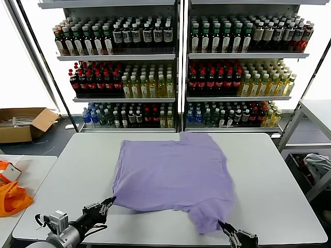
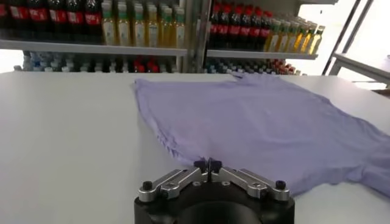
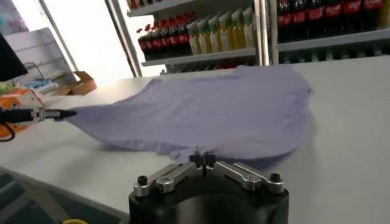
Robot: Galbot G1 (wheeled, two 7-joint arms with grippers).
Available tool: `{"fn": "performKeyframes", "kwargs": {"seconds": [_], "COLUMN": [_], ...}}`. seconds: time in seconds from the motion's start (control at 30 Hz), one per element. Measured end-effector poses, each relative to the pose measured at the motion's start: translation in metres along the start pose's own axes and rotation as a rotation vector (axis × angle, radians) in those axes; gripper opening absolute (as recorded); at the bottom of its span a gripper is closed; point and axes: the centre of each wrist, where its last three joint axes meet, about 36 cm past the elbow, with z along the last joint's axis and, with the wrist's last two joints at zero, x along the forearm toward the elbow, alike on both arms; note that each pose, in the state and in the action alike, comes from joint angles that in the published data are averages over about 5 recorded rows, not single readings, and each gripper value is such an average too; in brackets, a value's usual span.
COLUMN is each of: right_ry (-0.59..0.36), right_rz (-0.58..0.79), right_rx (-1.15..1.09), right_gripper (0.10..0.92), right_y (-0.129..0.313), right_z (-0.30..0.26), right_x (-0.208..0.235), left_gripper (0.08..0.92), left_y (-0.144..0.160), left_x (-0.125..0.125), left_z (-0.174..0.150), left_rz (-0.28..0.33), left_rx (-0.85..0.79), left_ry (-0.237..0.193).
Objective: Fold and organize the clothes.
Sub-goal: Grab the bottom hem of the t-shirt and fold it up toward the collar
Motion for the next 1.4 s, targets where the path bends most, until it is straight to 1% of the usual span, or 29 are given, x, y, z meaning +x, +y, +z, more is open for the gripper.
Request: {"fn": "performKeyframes", "kwargs": {"seconds": [0.23,0.43,0.57,0.8,0.9,1.07,1.27,1.4], "right_ry": [-0.117,-0.183,-0.21,-0.221,-0.219,-0.214,-0.192,-0.161], "right_rz": [0.046,0.088,0.107,0.119,0.121,0.126,0.152,0.178], "right_rx": [-0.017,-0.02,-0.02,0.002,0.022,0.06,0.096,0.12], "right_gripper": [0.106,0.106,0.106,0.114,0.171,0.318,0.491,0.603], "right_y": [-0.027,-0.053,-0.068,-0.09,-0.094,-0.099,-0.101,-0.1], "right_z": [-0.009,-0.017,-0.022,-0.03,-0.035,-0.044,-0.045,-0.038], "right_x": [-0.038,-0.078,-0.11,-0.176,-0.199,-0.219,-0.21,-0.192], "left_gripper": [0.085,0.085,0.085,0.085,0.119,0.26,0.433,0.546], "left_y": [0.015,0.035,0.048,0.068,0.074,0.08,0.079,0.071], "left_x": [-0.021,-0.047,-0.07,-0.112,-0.124,-0.131,-0.123,-0.116], "left_z": [-0.007,-0.016,-0.02,-0.022,-0.024,-0.026,-0.024,-0.015], "left_rz": [0.017,0.026,0.026,0.007,-0.005,-0.029,-0.05,-0.053], "left_rx": [0.029,0.027,0.028,0.027,0.024,0.012,0.002,0.001], "left_ry": [-0.044,-0.078,-0.098,-0.103,-0.108,-0.117,-0.127,-0.113]}}
